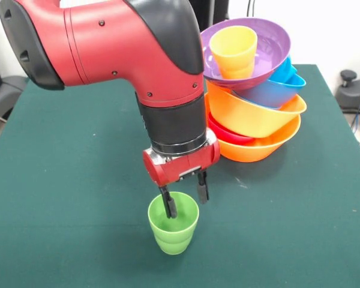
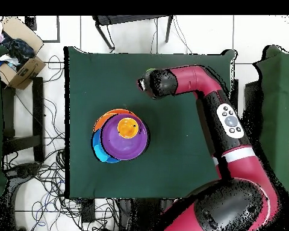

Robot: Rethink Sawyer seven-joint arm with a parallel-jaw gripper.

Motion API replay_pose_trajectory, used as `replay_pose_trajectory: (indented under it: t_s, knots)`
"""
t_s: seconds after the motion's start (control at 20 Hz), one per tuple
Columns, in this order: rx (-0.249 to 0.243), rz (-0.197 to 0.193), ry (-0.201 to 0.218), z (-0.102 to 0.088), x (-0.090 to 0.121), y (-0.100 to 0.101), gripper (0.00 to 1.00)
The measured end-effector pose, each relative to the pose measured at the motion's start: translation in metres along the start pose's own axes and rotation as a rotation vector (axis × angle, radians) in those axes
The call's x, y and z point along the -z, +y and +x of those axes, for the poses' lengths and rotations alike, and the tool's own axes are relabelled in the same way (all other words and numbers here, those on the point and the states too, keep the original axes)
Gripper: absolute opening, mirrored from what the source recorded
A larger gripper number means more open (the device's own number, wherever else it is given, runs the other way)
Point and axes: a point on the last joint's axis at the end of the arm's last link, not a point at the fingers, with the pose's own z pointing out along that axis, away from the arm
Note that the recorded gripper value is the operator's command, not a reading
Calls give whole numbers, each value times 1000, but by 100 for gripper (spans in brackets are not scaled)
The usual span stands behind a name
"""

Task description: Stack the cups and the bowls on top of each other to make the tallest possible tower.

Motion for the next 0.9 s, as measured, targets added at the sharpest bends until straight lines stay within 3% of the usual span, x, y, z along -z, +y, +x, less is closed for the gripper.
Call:
replay_pose_trajectory:
  t_s: [0.9]
  knots:
    - [-22,-72,34,19,-46,24,100]
